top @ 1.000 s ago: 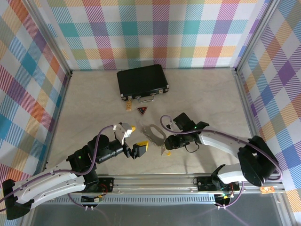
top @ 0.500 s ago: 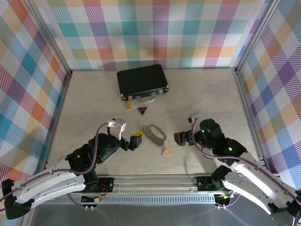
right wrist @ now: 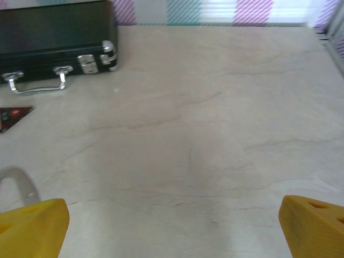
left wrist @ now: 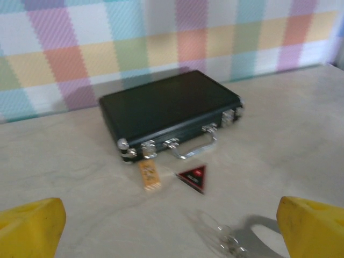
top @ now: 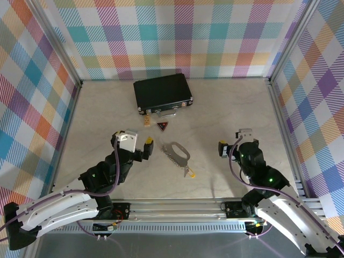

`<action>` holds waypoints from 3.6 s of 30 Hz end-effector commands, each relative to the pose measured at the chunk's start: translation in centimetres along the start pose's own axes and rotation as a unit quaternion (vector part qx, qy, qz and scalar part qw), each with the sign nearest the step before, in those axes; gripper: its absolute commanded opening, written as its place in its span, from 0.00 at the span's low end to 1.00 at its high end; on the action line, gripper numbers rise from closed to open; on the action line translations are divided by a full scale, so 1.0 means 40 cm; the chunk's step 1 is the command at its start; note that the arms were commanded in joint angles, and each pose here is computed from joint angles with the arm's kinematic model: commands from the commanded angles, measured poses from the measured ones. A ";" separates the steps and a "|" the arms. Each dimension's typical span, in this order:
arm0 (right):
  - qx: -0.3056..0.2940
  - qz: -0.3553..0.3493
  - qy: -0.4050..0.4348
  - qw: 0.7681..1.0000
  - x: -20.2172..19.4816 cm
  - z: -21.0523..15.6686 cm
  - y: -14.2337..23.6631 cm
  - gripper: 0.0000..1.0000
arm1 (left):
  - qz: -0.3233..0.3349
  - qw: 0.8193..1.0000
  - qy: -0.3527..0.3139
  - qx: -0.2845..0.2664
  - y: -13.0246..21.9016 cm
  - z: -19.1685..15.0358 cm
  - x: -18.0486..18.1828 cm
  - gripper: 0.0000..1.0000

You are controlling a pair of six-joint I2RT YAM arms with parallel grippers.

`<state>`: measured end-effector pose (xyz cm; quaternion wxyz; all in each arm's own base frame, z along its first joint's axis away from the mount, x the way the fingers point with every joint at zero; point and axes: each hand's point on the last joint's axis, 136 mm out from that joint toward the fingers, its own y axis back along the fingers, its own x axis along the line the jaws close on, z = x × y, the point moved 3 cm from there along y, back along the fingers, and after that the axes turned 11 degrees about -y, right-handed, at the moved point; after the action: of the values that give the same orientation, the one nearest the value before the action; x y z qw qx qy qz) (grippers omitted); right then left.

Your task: Put the keys on the keyring

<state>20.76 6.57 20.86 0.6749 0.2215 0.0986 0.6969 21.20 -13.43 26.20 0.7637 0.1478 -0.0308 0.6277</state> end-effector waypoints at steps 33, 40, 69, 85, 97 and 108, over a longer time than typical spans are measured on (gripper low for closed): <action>-0.176 -0.145 -0.016 0.973 -0.197 -0.063 -0.102 0.99 | 0.235 0.971 0.019 0.024 -0.131 -0.253 0.225 1.00; -0.175 -0.126 -0.030 0.976 -0.198 -0.060 -0.125 0.99 | 0.253 0.966 0.030 0.047 -0.165 -0.313 0.253 1.00; -0.117 -0.052 -0.054 0.990 -0.185 0.002 -0.341 0.99 | 0.250 0.964 0.062 0.066 -0.314 -0.386 0.325 1.00; -0.108 -0.026 -0.052 0.993 -0.197 -0.027 -0.412 0.99 | 0.193 0.974 0.054 0.106 -0.374 -0.397 0.305 1.00; -0.063 -0.051 -0.058 0.995 -0.211 -0.029 -0.462 0.99 | 0.169 0.976 0.077 0.115 -0.395 -0.431 0.312 1.00; -0.064 -0.050 -0.055 0.995 -0.208 -0.029 -0.461 0.99 | 0.168 0.976 0.077 0.116 -0.394 -0.433 0.312 1.00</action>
<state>36.44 0.05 10.26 0.7235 0.2133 0.0274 0.6560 36.33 0.33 9.11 0.6220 0.1960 0.0788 0.7540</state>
